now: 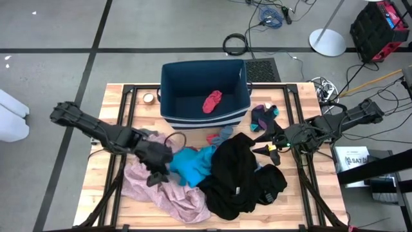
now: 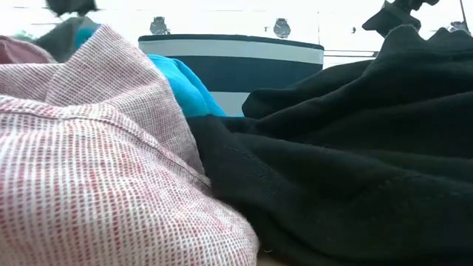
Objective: Sort clothes
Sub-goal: Put the pink sock into the blue laundry bin
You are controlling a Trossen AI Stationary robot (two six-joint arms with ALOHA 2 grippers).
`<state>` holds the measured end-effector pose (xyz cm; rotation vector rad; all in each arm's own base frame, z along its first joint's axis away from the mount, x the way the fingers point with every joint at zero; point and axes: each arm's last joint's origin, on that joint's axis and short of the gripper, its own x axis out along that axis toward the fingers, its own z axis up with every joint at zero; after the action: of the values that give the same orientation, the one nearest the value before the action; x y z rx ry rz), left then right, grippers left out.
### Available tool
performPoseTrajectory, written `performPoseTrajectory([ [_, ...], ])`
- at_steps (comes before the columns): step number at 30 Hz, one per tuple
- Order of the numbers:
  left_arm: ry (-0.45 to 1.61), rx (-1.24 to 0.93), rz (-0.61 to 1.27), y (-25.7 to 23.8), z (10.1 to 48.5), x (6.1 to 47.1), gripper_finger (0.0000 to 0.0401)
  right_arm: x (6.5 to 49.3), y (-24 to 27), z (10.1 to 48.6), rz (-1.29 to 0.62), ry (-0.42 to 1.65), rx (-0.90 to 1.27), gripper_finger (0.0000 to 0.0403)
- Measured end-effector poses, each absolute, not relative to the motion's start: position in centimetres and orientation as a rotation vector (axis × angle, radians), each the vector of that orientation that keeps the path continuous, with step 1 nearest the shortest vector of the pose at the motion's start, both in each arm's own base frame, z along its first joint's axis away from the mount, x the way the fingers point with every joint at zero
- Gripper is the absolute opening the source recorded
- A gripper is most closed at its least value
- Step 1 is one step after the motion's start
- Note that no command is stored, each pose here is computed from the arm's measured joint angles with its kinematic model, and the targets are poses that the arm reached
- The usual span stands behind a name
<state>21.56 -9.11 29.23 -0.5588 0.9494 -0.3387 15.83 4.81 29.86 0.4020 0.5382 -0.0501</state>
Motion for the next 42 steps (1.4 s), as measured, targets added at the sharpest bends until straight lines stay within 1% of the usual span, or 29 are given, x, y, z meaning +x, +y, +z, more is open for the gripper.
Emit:
performPoseTrajectory([
  [2, 0.729, -0.428, -0.399, -8.9, 30.8, 22.2, 0.0187, 15.8, 4.8, 29.9, -0.05, 0.538, 0.4, 0.0215],
  [3, 0.625, -0.346, -0.389, -8.7, 31.5, 22.5, 0.0186, 15.8, 4.8, 29.9, -0.05, 0.538, 0.402, 0.0215],
  [4, 0.537, -0.267, -0.333, -8.4, 32.0, 22.8, 0.0184, 15.8, 4.8, 29.9, -0.051, 0.538, 0.405, 0.0215],
  [6, 0.435, -0.174, -0.145, -7.6, 32.5, 23.2, 0.0182, 15.8, 4.8, 29.9, -0.055, 0.538, 0.418, 0.0215],
  [8, 0.442, -0.124, -0.018, -6.4, 31.9, 24.0, 0.0182, 15.8, 4.8, 29.9, -0.056, 0.538, 0.421, 0.0215],
  [10, 0.486, -0.115, 0.034, -5.5, 30.8, 25.2, 0.0182, 15.8, 4.8, 29.9, -0.057, 0.538, 0.422, 0.0215],
  [12, 0.515, -0.115, 0.029, -5.3, 29.4, 26.9, 0.0182, 15.8, 4.8, 29.8, -0.056, 0.538, 0.422, 0.0215],
  [14, 0.517, -0.11, -0.028, -5.6, 27.9, 28.9, 0.0182, 15.8, 4.8, 29.9, -0.057, 0.538, 0.422, 0.0215],
  [17, 0.483, -0.095, -0.084, -6.1, 25.5, 31.9, 0.0182, 15.8, 4.8, 29.8, -0.059, 0.537, 0.42, 0.0215],
  [18, 0.47, -0.078, -0.063, -6.2, 24.7, 32.7, 0.0182, 15.8, 4.8, 29.8, -0.059, 0.537, 0.421, 0.0215],
  [20, 0.444, -0.043, 0.077, -6.0, 23.4, 33.8, 0.0182, 15.8, 4.8, 29.8, -0.06, 0.538, 0.42, 0.0215],
  [21, 0.448, -0.014, 0.156, -5.8, 22.6, 34.2, 0.0182, 15.8, 4.8, 29.8, -0.061, 0.538, 0.419, 0.0215],
  [23, 0.478, 0.047, 0.223, -5.5, 21.3, 34.8, 0.0182, 15.8, 4.8, 29.8, -0.061, 0.539, 0.42, 0.0215],
  [30, 0.621, 0.01, 0.252, -4.9, 18.0, 35.2, 0.0182, 15.7, 4.7, 29.6, -0.07, 0.568, 0.415, 0.0215],
  [34, 0.672, -0.03, 0.2, -5.0, 17.1, 35.3, 0.0182, 15.7, 4.7, 29.6, -0.071, 0.567, 0.413, 0.0215],
  [37, 0.81, -0.08, 0.194, -5.2, 16.0, 34.4, 0.018, 15.7, 4.7, 29.6, -0.072, 0.568, 0.417, 0.0215],
  [39, 0.928, -0.122, 0.206, -5.4, 15.2, 33.5, 0.0171, 15.7, 4.7, 29.5, -0.074, 0.571, 0.42, 0.0215],
  [41, 1.045, -0.141, 0.219, -5.7, 14.6, 32.4, 0.0152, 15.7, 4.7, 29.5, -0.075, 0.572, 0.419, 0.0215],
  [42, 1.092, -0.139, 0.226, -6.0, 14.4, 31.9, 0.0136, 15.7, 4.7, 29.5, -0.075, 0.572, 0.419, 0.0215],
])
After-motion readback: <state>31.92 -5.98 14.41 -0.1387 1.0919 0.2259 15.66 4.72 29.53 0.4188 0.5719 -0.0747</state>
